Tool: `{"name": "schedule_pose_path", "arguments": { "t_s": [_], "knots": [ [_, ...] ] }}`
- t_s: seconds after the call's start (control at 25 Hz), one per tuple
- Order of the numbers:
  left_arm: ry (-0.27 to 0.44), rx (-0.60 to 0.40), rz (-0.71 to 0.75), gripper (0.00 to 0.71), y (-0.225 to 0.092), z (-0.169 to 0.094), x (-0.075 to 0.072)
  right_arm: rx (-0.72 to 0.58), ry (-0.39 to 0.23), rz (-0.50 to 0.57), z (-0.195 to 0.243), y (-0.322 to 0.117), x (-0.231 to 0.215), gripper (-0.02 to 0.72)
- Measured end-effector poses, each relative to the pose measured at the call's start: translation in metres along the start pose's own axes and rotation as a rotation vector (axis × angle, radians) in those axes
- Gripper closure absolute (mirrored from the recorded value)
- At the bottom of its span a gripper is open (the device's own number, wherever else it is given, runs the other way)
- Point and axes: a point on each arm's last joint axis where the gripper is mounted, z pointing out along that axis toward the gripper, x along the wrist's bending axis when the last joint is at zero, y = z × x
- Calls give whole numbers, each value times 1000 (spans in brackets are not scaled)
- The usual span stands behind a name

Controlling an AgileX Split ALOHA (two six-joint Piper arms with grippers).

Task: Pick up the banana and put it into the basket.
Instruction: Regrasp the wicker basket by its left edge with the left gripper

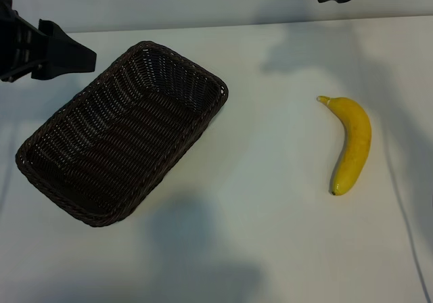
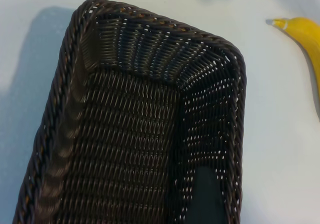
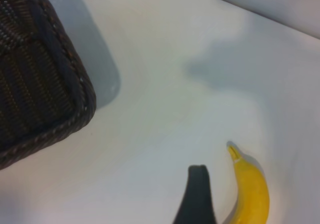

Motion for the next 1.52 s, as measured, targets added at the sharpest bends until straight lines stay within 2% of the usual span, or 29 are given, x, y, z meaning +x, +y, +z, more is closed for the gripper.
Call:
{"name": "schedule_pose_path", "arguments": {
  "t_s": [0.32, 0.52, 0.68, 0.8, 0.96, 1.08, 1.2, 1.32, 1.52],
  "knots": [
    [-4, -9, -9, 135, 1, 0, 0, 0, 0, 0, 0, 0, 0, 98],
    [-11, 56, -175, 173, -6, -1, -2, 0, 0, 0, 0, 0, 0, 98],
    [15, 63, -230, 216, -24, -11, -6, 1, 1, 1, 0, 0, 0, 98],
    [68, 42, -276, 226, -47, -26, -11, 8, 1, 1, 0, -1, 0, 98],
    [203, 41, -352, 224, -87, -39, -8, 9, 1, 1, 0, -1, 0, 98],
    [310, 52, -416, 195, -121, -42, -2, 9, 1, 1, 0, -1, 0, 98],
    [402, -7, -499, 146, -143, -43, 5, 10, 1, 0, 0, -1, 0, 98],
    [451, -80, -587, 130, -156, -41, 11, 11, 2, -6, 0, -1, 0, 98],
    [505, -99, -676, 130, -165, -16, 27, 12, 2, -10, 0, -1, 0, 98]
  ]
}}
